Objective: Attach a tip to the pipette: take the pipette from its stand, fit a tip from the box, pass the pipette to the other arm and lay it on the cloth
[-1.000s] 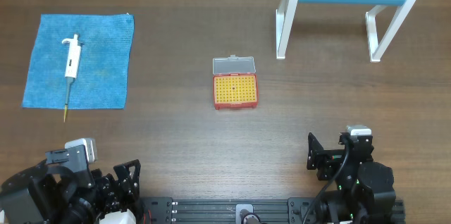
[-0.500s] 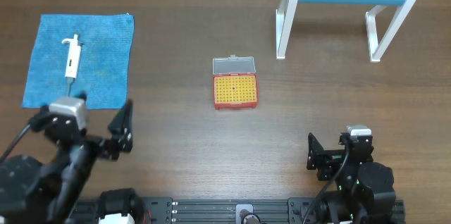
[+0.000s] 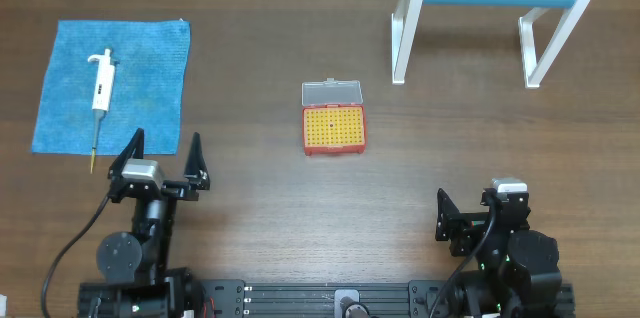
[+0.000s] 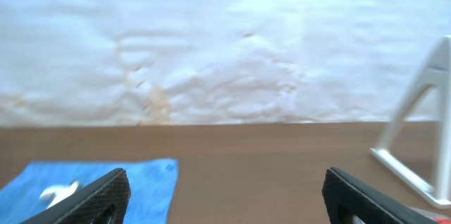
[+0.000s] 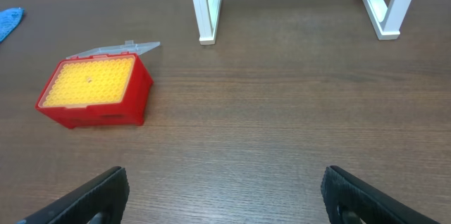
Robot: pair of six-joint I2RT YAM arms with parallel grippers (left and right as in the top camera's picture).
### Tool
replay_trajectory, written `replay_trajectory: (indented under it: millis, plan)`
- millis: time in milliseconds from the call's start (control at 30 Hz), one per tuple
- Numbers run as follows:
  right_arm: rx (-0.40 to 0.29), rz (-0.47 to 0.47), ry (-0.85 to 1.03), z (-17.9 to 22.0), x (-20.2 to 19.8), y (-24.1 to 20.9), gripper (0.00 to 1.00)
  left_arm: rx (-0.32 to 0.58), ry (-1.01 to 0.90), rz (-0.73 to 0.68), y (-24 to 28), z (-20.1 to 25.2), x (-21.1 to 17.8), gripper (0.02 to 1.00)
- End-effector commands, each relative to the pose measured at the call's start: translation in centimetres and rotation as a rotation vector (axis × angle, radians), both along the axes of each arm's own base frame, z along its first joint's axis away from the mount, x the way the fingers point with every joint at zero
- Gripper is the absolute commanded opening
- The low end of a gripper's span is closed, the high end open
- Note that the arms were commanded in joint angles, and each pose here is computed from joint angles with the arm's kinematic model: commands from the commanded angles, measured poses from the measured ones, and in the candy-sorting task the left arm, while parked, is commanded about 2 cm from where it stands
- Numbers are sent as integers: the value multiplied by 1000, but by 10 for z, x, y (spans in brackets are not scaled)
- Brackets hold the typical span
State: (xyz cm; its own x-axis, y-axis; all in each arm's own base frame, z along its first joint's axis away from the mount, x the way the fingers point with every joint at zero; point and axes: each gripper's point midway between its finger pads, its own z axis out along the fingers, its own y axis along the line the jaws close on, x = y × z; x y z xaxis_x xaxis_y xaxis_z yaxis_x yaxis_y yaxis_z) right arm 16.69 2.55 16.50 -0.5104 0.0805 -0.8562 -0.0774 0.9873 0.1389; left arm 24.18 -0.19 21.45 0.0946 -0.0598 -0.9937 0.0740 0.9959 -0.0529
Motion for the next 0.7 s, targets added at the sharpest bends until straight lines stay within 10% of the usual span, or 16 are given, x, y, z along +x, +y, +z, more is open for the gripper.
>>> replay_trajectory:
  millis: [33, 700]
  plan:
    - [-22, -8, -13, 2, 0, -3, 886, -67, 49, 98, 19, -23, 3, 882]
    - [-22, -9, -13, 2, 0, -3, 888, -79, 166, 101, 19, -56, 3, 882]
